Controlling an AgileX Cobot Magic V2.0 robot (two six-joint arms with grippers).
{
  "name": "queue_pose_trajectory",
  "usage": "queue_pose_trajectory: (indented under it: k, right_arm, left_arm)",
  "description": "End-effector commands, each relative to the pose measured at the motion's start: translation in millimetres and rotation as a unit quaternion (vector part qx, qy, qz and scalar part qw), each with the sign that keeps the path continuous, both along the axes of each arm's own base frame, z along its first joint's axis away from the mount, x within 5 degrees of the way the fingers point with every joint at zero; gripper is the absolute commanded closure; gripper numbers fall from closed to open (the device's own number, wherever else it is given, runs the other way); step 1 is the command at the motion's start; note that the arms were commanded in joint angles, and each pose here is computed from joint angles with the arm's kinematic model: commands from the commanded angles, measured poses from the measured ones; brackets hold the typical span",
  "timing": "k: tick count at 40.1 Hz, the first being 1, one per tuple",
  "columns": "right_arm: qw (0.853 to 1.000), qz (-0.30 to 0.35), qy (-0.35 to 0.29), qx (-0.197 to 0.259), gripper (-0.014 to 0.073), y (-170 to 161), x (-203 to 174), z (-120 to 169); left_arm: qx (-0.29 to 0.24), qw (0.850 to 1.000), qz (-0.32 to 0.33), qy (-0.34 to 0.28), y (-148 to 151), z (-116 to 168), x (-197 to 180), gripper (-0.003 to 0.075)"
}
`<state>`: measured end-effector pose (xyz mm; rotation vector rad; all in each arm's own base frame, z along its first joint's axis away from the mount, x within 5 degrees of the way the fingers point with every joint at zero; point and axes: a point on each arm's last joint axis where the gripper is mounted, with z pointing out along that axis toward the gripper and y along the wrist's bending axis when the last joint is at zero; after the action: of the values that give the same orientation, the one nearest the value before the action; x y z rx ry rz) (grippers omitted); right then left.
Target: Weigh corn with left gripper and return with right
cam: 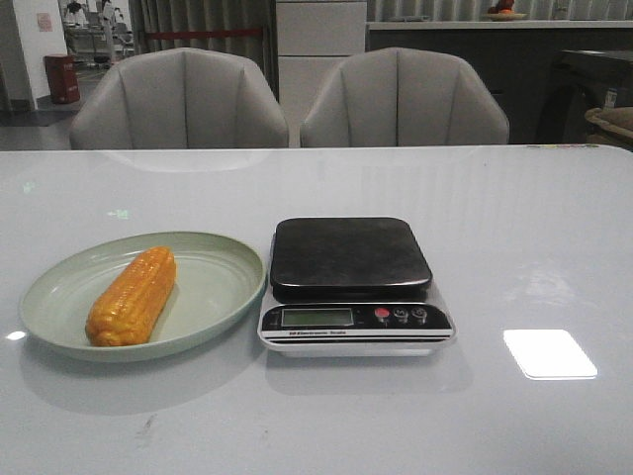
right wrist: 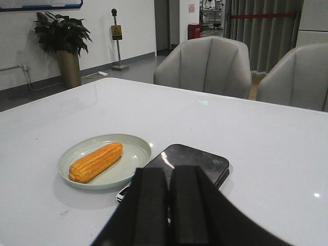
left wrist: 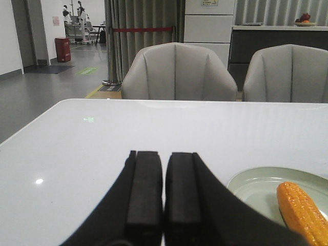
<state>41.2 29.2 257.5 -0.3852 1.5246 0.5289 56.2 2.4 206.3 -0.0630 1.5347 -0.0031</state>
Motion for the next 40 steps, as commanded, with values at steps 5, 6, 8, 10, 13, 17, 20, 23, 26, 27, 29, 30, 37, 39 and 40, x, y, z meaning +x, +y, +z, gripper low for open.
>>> queue_pose_trajectory:
  k: [5,6,8,10,13,17,20,23,26,27,29,30,37,39,40]
  right_arm:
    - [0.999,-0.012,-0.043,0.026,0.0417,-2.4,-0.4,15.8]
    - [0.999,-0.012,-0.043,0.026,0.0417,-2.4,-0.4,15.8]
    - [0.999,-0.012,-0.043,0.026,0.0417,-2.4,-0.4,15.8]
    - [0.999,-0.012,-0.043,0.026,0.0417,-2.4,-0.4,15.8]
    - [0.999,-0.012,-0.043,0.026,0.0417,-2.4,-0.4,15.8]
    - [0.999,-0.012,-0.043,0.026,0.0417,-2.4,-0.4,15.8]
    - [0.999,-0.012,-0.043,0.026,0.0417,-2.4,-0.4,15.8]
    - [0.999,-0.012,-0.043,0.026,0.0417,-2.4,-0.4,15.8]
    - [0.999,-0.012,-0.043,0.026,0.0417,-2.4,-0.4,15.8]
    - [0.999,-0.012,-0.043,0.026,0.0417,-2.4,-0.4,15.8]
    - [0.999,-0.012,-0.043,0.026,0.0417,-2.4,-0.4,15.8]
    - [0.999,-0.012,-0.043,0.026,0.0417,-2.4,-0.4,15.8]
    - [0.999,-0.012,-0.043,0.026,0.0417,-2.4,-0.4,15.8]
    - [0.999,-0.012,-0.043,0.026,0.0417,-2.4,-0.4,15.8]
    - [0.999,-0.012,-0.043,0.026,0.0417,-2.4,-0.4,15.8]
  left_arm:
    - [-0.006,0.998,-0.029,-0.047,-3.4,7.9,-2.4,0.0606]
    - [-0.006,0.998,-0.033,-0.047,-3.9,7.9,-2.4,0.0606]
    - [-0.007,0.998,-0.045,-0.047,-5.2,7.9,-2.5,0.0606]
    - [-0.007,0.998,-0.052,-0.046,-6.0,7.8,-2.4,0.0606]
    - [-0.007,0.997,-0.056,-0.046,-6.4,7.8,-2.4,0.0606]
    - [-0.007,0.997,-0.056,-0.046,-6.4,7.8,-2.4,0.0606]
    - [-0.007,0.997,-0.056,-0.046,-6.4,7.8,-2.4,0.0606]
    - [-0.007,0.997,-0.056,-0.046,-6.4,7.8,-2.4,0.0606]
    - [-0.007,0.997,-0.056,-0.046,-6.4,7.8,-2.4,0.0606]
    - [-0.007,0.997,-0.056,-0.046,-6.4,7.8,-2.4,0.0606]
    - [-0.007,0.997,-0.056,-0.046,-6.4,7.8,-2.4,0.0606]
    - [-0.007,0.997,-0.056,-0.046,-6.4,7.8,-2.4,0.0606]
    - [-0.007,0.997,-0.056,-0.046,-6.4,7.8,-2.4,0.0606]
    - [-0.007,0.997,-0.056,-0.046,-6.4,7.8,-2.4,0.0606]
    - [-0.007,0.997,-0.056,-0.046,-6.4,7.8,-2.4,0.0606]
